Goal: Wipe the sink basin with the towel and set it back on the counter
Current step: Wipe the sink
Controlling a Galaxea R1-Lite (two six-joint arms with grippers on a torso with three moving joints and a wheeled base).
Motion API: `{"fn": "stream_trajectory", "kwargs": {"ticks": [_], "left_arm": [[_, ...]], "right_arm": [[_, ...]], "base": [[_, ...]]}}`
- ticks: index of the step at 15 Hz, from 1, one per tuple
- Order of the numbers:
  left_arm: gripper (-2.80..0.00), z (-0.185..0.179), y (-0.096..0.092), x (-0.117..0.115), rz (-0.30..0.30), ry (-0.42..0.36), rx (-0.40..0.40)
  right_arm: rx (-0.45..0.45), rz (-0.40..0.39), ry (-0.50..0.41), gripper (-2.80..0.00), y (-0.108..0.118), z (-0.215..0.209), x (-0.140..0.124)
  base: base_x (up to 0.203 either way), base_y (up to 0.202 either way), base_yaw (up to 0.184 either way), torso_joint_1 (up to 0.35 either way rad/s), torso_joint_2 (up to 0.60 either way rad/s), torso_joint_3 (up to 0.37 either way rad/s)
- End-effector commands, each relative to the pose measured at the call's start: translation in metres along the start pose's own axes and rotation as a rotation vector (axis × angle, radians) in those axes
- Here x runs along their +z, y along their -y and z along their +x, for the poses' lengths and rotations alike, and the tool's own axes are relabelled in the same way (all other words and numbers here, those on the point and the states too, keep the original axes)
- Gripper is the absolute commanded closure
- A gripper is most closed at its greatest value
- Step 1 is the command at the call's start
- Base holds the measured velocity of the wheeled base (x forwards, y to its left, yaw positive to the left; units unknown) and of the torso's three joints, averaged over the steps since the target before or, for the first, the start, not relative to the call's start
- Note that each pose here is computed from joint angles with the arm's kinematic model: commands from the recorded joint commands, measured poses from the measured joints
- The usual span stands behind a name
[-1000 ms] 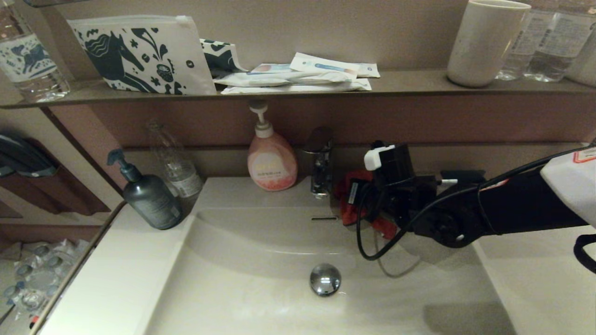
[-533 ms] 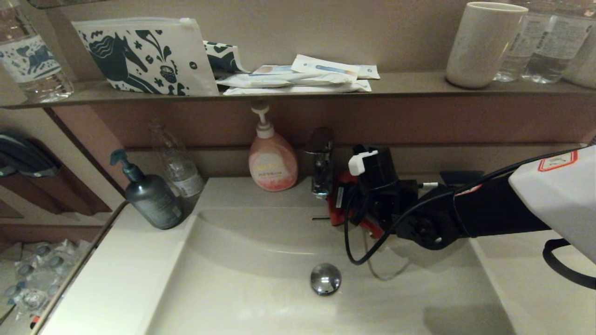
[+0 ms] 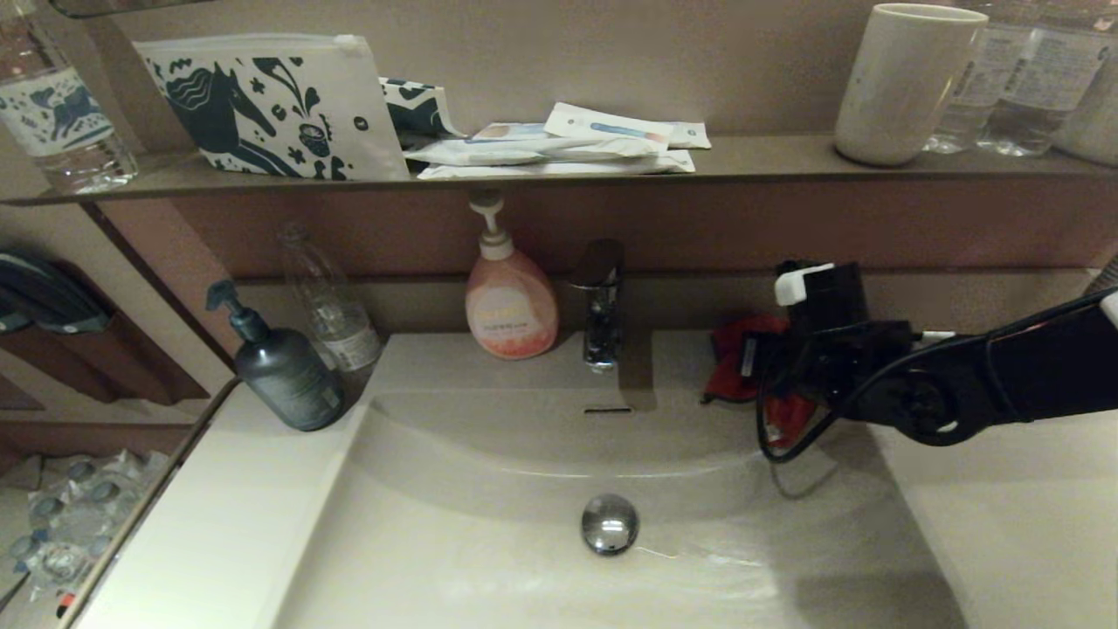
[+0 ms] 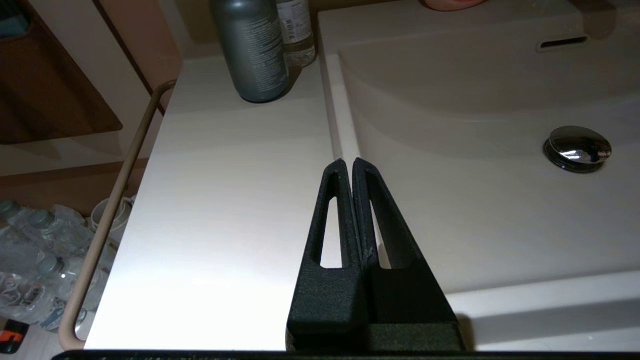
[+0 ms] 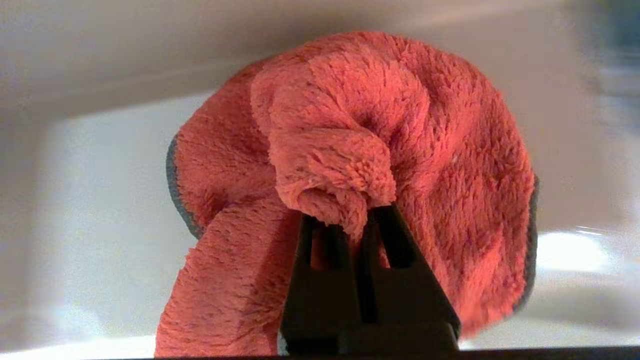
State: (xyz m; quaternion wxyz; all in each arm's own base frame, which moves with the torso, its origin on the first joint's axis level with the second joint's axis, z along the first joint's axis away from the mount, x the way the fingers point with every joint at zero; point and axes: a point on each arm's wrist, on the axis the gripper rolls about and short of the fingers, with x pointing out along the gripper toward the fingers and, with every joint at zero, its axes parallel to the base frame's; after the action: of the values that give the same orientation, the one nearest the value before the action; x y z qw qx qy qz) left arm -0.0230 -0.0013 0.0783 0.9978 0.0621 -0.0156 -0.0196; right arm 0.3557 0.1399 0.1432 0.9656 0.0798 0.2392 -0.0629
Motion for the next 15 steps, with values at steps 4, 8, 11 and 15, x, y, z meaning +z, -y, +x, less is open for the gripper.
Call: {"fn": "stream_trajectory", "kwargs": {"ticks": [4,8,11,15], "left_arm": [[0.0,0.0,0.0,0.0,0.001,0.0,0.0],[0.0,0.0,0.0,0.0,0.001,0.0,0.0],[0.0,0.0,0.0,0.0,0.001,-0.001,0.0],[0.0,0.0,0.0,0.0,0.001,-0.001,0.0]], "right_arm": [[-0.077,0.028,0.019,0.0,0.049,-0.021,0.014],[-0.032,0.002,0.019,0.0,0.045,-0.049,0.012],[0.039,-0.029,0.022,0.0,0.03,-0.079,0.015],[0.083,-0.078,-0.026,0.0,0.028,-0.123,0.014]], "base": [[0.0,0.0,0.0,0.0,0.0,0.0],[0.0,0.0,0.0,0.0,0.0,0.0],[0.0,0.0,0.0,0.0,0.0,0.0],[0.0,0.0,0.0,0.0,0.0,0.0]]}}
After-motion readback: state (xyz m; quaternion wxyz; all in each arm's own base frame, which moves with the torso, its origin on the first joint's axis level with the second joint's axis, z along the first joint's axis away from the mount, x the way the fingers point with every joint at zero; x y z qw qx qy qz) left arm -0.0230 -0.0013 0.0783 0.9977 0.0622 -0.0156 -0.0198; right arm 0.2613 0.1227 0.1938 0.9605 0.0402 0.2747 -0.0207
